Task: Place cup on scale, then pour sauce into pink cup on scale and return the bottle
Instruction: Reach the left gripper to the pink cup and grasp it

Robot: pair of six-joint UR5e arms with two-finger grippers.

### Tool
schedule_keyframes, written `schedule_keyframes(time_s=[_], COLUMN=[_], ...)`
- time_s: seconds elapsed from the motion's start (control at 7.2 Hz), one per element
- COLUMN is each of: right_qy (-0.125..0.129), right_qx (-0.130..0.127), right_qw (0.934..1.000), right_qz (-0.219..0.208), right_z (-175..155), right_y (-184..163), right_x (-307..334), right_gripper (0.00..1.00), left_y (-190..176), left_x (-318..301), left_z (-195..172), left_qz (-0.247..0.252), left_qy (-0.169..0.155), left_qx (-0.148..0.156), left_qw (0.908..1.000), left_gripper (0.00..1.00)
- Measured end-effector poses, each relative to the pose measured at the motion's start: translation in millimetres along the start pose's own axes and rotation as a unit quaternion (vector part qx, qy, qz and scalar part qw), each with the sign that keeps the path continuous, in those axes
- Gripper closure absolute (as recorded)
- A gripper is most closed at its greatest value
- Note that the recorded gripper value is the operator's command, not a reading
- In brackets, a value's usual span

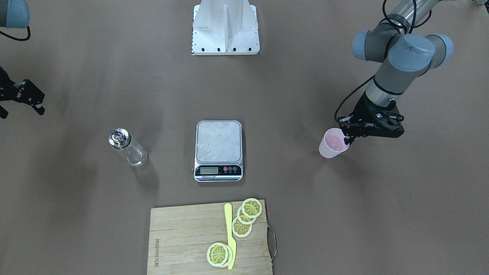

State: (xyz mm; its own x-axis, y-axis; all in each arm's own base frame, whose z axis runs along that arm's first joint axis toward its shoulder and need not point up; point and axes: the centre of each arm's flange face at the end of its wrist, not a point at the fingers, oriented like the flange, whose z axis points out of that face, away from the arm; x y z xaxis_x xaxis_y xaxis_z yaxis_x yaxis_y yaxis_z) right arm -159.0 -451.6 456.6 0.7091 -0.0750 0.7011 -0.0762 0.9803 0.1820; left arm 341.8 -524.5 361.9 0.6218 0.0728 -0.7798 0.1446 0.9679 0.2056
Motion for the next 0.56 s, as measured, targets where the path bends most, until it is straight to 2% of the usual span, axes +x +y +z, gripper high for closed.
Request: schedule_keyframes(time_s=[0.28,0.56], right_qy=[-0.001,-0.002], right_qx=[0.001,0.002], right_qw=[1.0000,1.0000], right_qz=[-0.002,-0.003], right_z=[-1,-1], right_y=[0,-2], right_x=[-2,-3], right_gripper=[0.00,0.00], left_y=[-28,-32], left_x=[80,154], left_z=[-27,-42], left_qz=[-0.030,-0.051], left_qy=[-0.007,-0.007], left_qx=[-0.009,-0.016], left_qw=[0.9995,0.9985], left_gripper=[1.00,1.00])
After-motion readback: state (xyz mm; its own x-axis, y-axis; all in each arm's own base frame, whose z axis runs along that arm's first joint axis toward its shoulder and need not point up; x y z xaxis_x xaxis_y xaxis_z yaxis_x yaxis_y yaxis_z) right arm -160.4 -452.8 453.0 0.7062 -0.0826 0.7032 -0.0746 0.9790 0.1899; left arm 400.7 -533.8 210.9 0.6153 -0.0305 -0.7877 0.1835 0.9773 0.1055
